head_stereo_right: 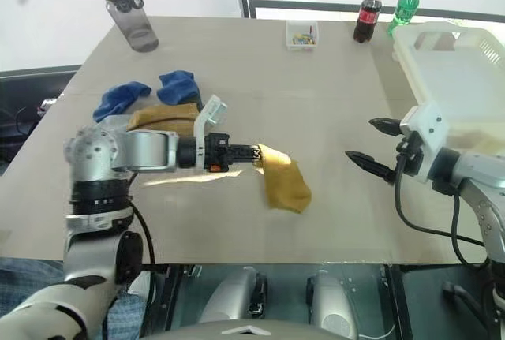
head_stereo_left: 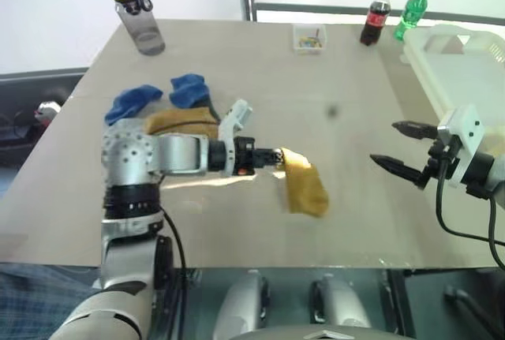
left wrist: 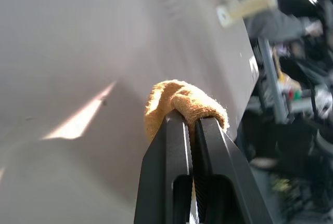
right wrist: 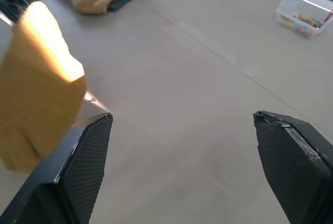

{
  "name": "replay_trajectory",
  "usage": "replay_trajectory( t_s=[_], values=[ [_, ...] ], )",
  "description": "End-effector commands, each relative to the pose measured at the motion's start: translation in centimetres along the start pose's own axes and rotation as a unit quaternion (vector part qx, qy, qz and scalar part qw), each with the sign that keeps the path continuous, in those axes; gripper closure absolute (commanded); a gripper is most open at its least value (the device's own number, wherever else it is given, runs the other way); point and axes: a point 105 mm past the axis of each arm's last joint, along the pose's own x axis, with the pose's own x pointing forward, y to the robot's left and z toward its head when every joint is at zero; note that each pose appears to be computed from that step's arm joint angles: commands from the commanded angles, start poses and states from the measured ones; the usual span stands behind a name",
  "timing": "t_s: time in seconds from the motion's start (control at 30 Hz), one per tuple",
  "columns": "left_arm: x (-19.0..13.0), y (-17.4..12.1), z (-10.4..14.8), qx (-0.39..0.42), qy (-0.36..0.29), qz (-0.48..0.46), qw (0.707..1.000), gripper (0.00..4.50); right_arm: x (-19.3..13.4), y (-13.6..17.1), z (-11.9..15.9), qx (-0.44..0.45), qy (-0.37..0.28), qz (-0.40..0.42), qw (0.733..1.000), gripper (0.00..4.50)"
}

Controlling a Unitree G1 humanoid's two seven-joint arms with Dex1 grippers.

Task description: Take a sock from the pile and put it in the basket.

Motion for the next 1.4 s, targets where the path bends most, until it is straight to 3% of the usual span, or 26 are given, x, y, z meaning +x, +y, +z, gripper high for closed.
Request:
replay_trajectory(
  t_s=[0.03,0.13,0.23,0.37,0.47,0.6,0.73,0.83,0.93,1.0,1.07,1.13,1.2,1.27,1.3,1.4],
  values=[
    [-0.6,-2.9,-0.7,0.099,0.058,-0.042,0.992,4.4,-0.3,-0.2,1.0,-0.016,-0.013,-0.008,1.0,0.0],
    [-1.3,-3.5,-1.1,0.17,0.1,-0.051,0.979,4.4,-0.2,-0.3,1.1,-0.017,-0.016,-0.009,1.0,0.0],
    [-2.0,-2.2,-0.1,0.275,0.123,-0.029,0.953,4.4,-0.1,-0.2,1.1,-0.017,-0.018,-0.009,1.0,0.0],
    [-2.7,0.0,2.2,0.464,0.155,0.009,0.872,4.4,0.0,-0.2,1.1,-0.017,-0.021,-0.011,1.0,0.0],
    [-2.3,0.2,4.8,0.579,0.123,0.024,0.806,4.4,-0.1,0.0,1.1,-0.016,-0.021,-0.013,1.0,0.0],
    [-2.0,-0.6,5.9,0.671,0.098,0.006,0.735,4.4,-0.4,0.1,1.0,-0.014,-0.021,-0.016,1.0,0.0],
    [-2.5,0.2,5.5,0.694,0.143,0.001,0.706,4.4,-0.5,0.1,1.0,-0.014,-0.021,-0.017,1.0,0.0],
    [-2.5,-1.5,4.8,0.692,0.136,-0.053,0.707,4.4,-0.4,0.1,1.1,-0.013,-0.021,-0.018,1.0,0.0],
    [-2.0,-6.0,7.7,0.616,0.004,-0.117,0.779,4.4,-0.4,0.0,1.1,-0.013,-0.022,-0.019,0.999,0.0],
    [-1.6,-2.8,10.4,0.578,-0.002,-0.004,0.816,4.4,-0.4,0.0,1.1,-0.013,-0.022,-0.02,0.999,0.0],
    [-1.9,2.0,10.7,0.504,0.039,0.1,0.857,4.4,-0.3,0.0,1.2,-0.014,-0.023,-0.021,0.999,0.0],
    [-2.0,4.6,8.7,0.435,0.082,0.124,0.888,4.4,-0.3,0.0,1.2,-0.014,-0.024,-0.022,0.999,0.0],
    [-2.6,6.6,2.4,0.433,0.206,0.09,0.873,4.4,-0.3,0.0,1.2,-0.014,-0.024,-0.022,0.999,0.0],
    [-3.1,5.2,-2.6,0.432,0.275,0.004,0.859,4.4,-0.4,0.1,1.2,-0.014,-0.024,-0.023,0.999,0.0],
    [-3.0,3.8,-3.5,0.434,0.273,-0.034,0.858,4.4,-0.5,0.1,1.1,-0.014,-0.023,-0.023,0.999,0.0],
    [-1.8,1.6,-1.5,0.405,0.19,-0.045,0.893,4.4,-0.6,0.1,1.1,-0.013,-0.021,-0.024,0.999,0.0]
  ],
)
